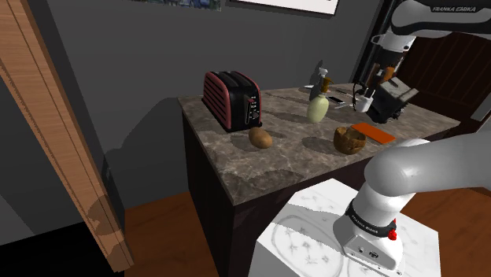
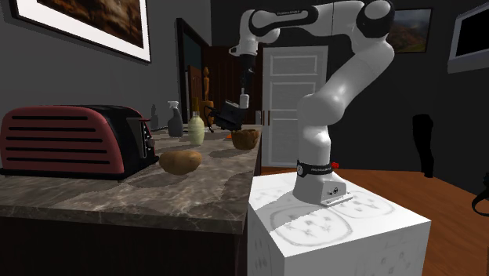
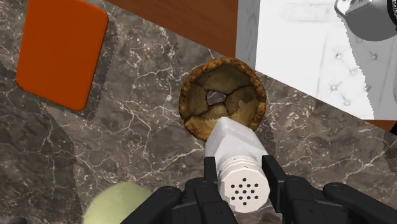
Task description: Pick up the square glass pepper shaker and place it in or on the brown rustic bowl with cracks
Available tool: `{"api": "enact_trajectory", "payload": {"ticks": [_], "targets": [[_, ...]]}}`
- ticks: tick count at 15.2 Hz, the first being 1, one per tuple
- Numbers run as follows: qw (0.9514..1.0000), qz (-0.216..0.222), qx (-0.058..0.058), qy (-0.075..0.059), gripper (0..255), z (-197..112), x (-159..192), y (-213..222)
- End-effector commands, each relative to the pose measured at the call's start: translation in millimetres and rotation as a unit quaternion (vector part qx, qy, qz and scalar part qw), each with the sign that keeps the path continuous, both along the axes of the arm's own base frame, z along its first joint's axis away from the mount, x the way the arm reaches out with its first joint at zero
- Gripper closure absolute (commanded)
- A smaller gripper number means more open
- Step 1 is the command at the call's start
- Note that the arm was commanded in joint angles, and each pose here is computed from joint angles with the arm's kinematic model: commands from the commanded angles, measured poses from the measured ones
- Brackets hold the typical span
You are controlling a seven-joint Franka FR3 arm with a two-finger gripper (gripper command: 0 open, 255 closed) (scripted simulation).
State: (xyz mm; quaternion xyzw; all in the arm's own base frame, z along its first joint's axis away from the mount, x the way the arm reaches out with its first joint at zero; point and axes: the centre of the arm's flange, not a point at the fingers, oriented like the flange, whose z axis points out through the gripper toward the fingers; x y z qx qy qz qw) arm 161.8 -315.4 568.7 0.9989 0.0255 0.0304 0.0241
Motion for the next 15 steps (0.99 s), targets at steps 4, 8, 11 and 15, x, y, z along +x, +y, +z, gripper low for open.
{"api": "enact_trajectory", "payload": {"ticks": [4, 8, 11, 15], "targets": [[1.0000, 0.000, 0.000, 0.000, 255, -25, -4, -4], [1.0000, 0.000, 0.000, 0.000, 255, -46, -4, -4], [1.0000, 0.000, 0.000, 0.000, 255, -62, -4, -4], [1.0000, 0.000, 0.000, 0.000, 255, -83, -4, -4]]}}
